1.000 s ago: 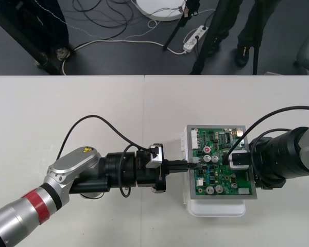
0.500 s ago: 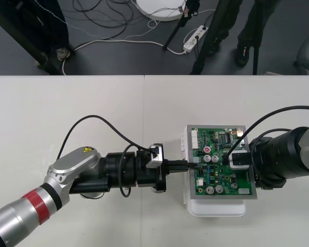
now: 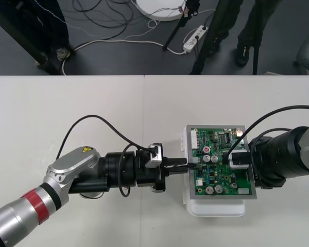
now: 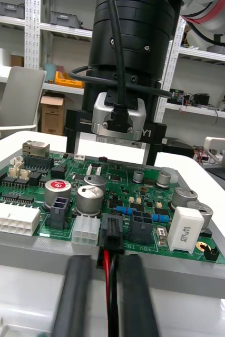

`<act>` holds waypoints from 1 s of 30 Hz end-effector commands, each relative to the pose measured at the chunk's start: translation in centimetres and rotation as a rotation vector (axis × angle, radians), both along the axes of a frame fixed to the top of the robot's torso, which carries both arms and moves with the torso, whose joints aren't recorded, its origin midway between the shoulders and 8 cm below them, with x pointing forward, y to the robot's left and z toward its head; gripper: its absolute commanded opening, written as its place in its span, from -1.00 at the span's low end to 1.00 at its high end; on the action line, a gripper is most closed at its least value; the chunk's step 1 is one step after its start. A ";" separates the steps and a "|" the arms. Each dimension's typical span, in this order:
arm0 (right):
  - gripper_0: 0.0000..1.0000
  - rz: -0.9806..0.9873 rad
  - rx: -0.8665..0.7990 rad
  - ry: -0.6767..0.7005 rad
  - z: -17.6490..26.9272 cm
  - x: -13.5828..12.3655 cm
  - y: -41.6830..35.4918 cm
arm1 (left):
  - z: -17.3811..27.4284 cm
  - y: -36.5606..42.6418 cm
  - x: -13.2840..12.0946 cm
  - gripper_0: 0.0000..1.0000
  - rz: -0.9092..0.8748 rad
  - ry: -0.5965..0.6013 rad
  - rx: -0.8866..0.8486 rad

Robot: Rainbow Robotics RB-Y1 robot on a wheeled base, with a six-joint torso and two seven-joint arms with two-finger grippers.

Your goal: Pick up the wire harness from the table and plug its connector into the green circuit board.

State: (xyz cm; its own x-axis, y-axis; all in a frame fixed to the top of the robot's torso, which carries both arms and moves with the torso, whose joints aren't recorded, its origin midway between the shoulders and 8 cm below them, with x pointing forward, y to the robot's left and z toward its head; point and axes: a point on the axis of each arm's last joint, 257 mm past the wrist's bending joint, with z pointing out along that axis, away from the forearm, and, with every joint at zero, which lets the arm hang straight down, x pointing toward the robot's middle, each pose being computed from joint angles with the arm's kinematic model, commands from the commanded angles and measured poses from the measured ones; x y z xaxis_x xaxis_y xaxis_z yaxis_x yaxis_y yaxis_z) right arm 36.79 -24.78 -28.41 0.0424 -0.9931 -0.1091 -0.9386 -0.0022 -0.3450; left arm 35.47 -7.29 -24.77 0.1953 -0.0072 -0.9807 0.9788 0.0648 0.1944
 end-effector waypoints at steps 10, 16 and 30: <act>1.00 -0.018 -0.095 -0.066 1.8 2.0 -3.5 | 2.4 2.5 1.1 1.00 -0.008 -0.130 -0.007; 1.00 -0.072 -0.073 -0.028 1.9 2.4 -5.7 | 2.3 3.9 1.1 1.00 -0.014 -0.123 0.002; 1.00 -0.109 0.067 0.004 4.8 3.2 -7.2 | 0.7 11.0 0.9 1.00 -0.037 -0.093 0.109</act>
